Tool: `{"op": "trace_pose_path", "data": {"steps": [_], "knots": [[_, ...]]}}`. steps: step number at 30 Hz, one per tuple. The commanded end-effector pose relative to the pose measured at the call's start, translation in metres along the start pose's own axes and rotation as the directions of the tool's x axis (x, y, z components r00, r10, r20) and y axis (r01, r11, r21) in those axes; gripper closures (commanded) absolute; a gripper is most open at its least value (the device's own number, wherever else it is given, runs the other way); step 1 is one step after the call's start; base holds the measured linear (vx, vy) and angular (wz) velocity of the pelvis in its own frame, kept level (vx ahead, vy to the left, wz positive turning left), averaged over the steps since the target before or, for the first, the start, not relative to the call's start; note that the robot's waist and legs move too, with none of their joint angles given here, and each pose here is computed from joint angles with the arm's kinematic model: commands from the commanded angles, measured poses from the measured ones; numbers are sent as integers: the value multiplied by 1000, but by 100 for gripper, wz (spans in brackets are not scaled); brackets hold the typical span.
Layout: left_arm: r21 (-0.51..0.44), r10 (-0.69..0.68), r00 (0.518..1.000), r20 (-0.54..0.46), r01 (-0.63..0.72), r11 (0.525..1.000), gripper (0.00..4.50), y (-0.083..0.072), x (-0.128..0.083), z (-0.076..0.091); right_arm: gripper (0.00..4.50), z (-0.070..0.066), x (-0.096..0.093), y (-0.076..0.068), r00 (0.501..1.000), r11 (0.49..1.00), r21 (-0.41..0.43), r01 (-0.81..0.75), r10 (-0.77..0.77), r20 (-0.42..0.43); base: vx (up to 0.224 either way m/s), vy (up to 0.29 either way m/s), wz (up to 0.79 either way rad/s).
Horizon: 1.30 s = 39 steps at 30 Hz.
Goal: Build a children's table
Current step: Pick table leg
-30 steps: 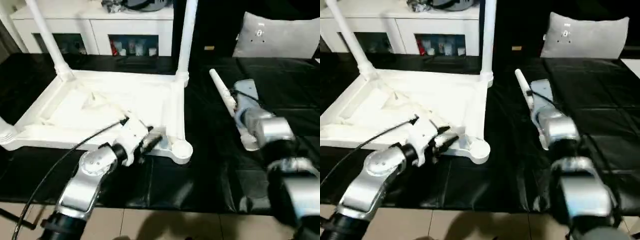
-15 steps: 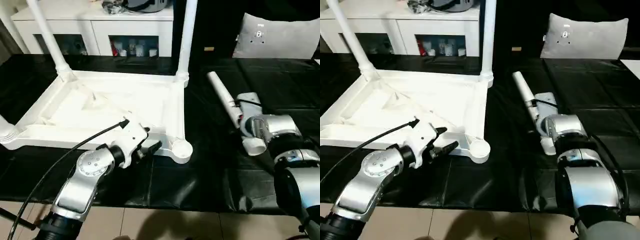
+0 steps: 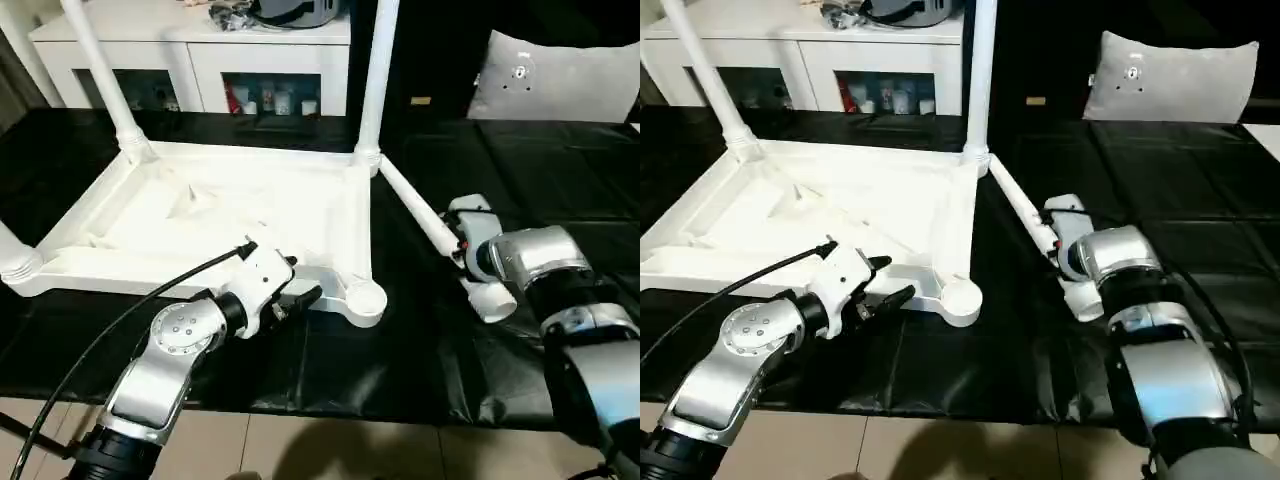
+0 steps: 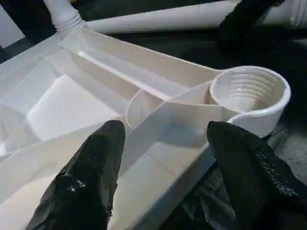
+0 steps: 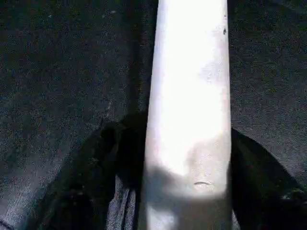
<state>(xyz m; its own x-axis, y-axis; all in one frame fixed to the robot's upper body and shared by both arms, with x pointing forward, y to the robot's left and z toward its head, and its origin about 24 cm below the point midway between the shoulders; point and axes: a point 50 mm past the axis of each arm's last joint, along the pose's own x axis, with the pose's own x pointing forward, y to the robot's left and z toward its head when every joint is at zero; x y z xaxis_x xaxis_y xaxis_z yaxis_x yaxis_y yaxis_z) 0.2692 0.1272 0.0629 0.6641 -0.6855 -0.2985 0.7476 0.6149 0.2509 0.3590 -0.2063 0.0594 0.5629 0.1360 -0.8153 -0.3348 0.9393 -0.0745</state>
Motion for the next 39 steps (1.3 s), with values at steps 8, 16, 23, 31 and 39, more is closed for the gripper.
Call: {"op": "trace_pose_path", "data": {"steps": [8, 16, 23, 31, 39], "knots": [[9, -45, 999, -20, 45, 999, 136, -1, 1, -3, 228, -24, 6, 1, 994, 993, 91, -76, 82, -69, 0, 0, 0], [5, -76, 997, -26, 77, 997, 136, -3, 1, -6, 257, -31, 5, -8, 996, 989, 138, -52, 61, -62, 0, 0, 0], [-10, -60, 998, -6, 60, 998, 136, -3, 2, -6, 261, -28, -1, -24, 997, 963, 269, -8, -13, 79, 0, 0, 0], [-41, 36, 997, 68, -34, 999, 136, 6, 3, 4, 262, 10, -37, -53, 808, 880, 470, -64, -231, 543, 0, 0, 0], [-194, 213, 950, 229, -169, 966, 136, 27, 5, 40, 264, 44, -96, 0, 293, 827, 81, -556, 104, 950, 0, 0, 0]]}}
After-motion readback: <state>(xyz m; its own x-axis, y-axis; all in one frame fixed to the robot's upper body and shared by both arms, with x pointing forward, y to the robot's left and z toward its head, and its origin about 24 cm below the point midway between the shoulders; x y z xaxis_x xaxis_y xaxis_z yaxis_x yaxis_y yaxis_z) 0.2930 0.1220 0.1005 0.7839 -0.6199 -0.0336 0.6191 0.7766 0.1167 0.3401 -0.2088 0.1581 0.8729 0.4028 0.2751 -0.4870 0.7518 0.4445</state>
